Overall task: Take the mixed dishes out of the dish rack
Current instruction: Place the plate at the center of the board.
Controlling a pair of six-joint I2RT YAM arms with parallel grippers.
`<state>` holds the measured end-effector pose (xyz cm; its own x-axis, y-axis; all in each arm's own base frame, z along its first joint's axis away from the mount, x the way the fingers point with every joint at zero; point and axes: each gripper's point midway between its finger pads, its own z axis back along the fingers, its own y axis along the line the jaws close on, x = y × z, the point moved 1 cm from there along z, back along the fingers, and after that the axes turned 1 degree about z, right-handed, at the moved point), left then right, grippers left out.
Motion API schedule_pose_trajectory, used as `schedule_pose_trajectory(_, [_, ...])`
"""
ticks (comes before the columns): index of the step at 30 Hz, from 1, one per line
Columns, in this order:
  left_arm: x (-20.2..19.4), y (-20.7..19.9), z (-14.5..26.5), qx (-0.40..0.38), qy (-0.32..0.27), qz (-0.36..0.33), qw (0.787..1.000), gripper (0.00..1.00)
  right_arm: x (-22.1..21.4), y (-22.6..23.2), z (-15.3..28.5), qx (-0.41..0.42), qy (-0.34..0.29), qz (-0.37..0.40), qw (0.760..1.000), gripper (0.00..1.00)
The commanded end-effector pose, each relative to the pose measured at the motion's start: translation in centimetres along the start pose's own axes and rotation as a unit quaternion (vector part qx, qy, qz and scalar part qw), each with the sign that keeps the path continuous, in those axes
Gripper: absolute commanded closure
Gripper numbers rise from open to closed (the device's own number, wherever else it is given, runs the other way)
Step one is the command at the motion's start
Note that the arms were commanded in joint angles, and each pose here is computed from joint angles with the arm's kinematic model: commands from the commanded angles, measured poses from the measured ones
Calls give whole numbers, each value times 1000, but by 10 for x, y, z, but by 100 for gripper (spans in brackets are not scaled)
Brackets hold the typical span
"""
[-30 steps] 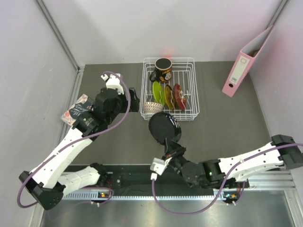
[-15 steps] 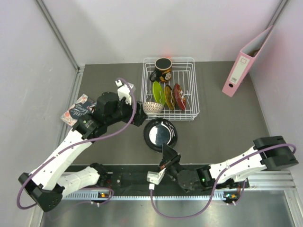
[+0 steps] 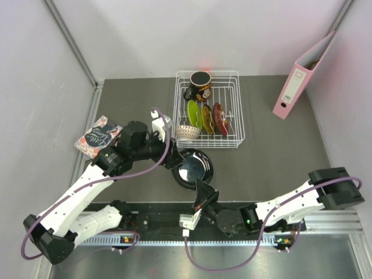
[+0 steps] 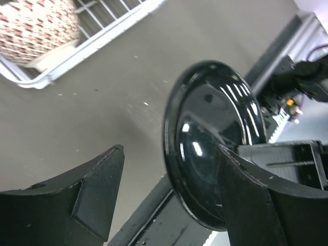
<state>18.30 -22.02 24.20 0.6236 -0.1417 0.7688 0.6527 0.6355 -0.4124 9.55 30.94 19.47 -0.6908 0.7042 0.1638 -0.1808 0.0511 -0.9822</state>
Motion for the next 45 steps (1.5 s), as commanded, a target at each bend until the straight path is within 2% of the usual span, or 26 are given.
schedule_pose_trajectory(1, [-4,-22,0,-73,-1,-12,997,25,12,-19,-4,-22,-16,-40,999,100])
schedule_pose_trajectory(2, [-6,-25,0,-82,4,-9,997,27,12,-19,-5,-22,-15,-40,999,100])
schedule_pose_trajectory(6, [-11,-24,-1,-86,6,-5,996,44,10,-20,-5,-23,-15,-42,999,100])
schedule_pose_trajectory(7, [-11,-24,-1,-85,5,-6,996,54,9,-20,-6,-24,-13,-42,999,100])
schedule_pose_trajectory(9, [-10,-24,-1,-85,4,-9,996,67,10,-21,-6,-25,-14,-42,999,100])
schedule_pose_trajectory(11, [-8,-22,-1,-78,2,-8,997,96,10,-23,-6,-28,-13,-42,999,100])
schedule_pose_trajectory(12, [-8,-21,-1,-74,0,-7,997,100,10,-23,-6,-31,-13,-45,998,100])
schedule_pose_trajectory(14, [-4,-20,0,-68,-9,-10,998,100,8,-26,-6,-36,-7,-46,998,100])
schedule_pose_trajectory(16, [-2,-17,1,-58,-18,-7,998,100,7,-26,-6,-42,2,-50,998,89])
schedule_pose_trajectory(17, [2,-17,3,-55,-28,-10,998,100,6,-28,-6,-45,6,-53,998,70])
schedule_pose_trajectory(19, [7,-13,4,-36,-43,-7,998,100,4,-32,-5,-54,14,-66,996,45])
schedule_pose_trajectory(20, [10,-12,6,-31,-50,-6,998,100,3,-33,-4,-58,17,-71,996,27])
schedule_pose_trajectory(22, [17,-6,8,-7,-70,4,998,100,-2,-39,-2,-69,28,-86,994,13])
schedule_pose_trajectory(23, [21,-5,10,0,-81,7,997,100,-3,-44,-1,-77,31,-101,991,2])
schedule_pose_trajectory(27, [31,4,12,29,-120,43,991,100,-14,-61,7,-102,62,-166,979,0])
schedule_pose_trajectory(28, [35,13,13,59,-135,57,987,100,-19,-65,10,-109,76,-185,974,0])
schedule_pose_trajectory(31, [37,29,16,102,-164,94,977,100,-27,-87,18,-136,101,-293,941,0])
schedule_pose_trajectory(32, [35,33,16,109,-172,110,973,100,-30,-107,22,-159,101,-381,905,0])
schedule_pose_trajectory(33, [34,35,17,113,-177,118,970,100,-36,-112,25,-162,117,-398,895,0])
schedule_pose_trajectory(34, [33,35,16,111,-181,123,969,100,-49,-120,29,-183,143,-435,870,0])
schedule_pose_trajectory(35, [28,41,13,124,-183,141,965,100,-56,-143,36,-211,129,-534,808,0])
schedule_pose_trajectory(36, [24,43,10,124,-180,150,964,100,-64,-147,40,-217,133,-555,792,0])
schedule_pose_trajectory(38, [9,40,-3,103,-155,172,967,100,-89,-172,54,-259,105,-662,695,0])
schedule_pose_trajectory(41, [-20,41,-21,87,-108,206,969,100,-118,-190,72,-295,59,-740,602,0])
schedule_pose_trajectory(43, [-31,44,-26,86,-99,220,967,100,-129,-196,77,-306,44,-752,582,0])
schedule_pose_trajectory(45, [-45,49,-30,89,-99,235,963,100,-134,-196,80,-313,49,-750,580,0])
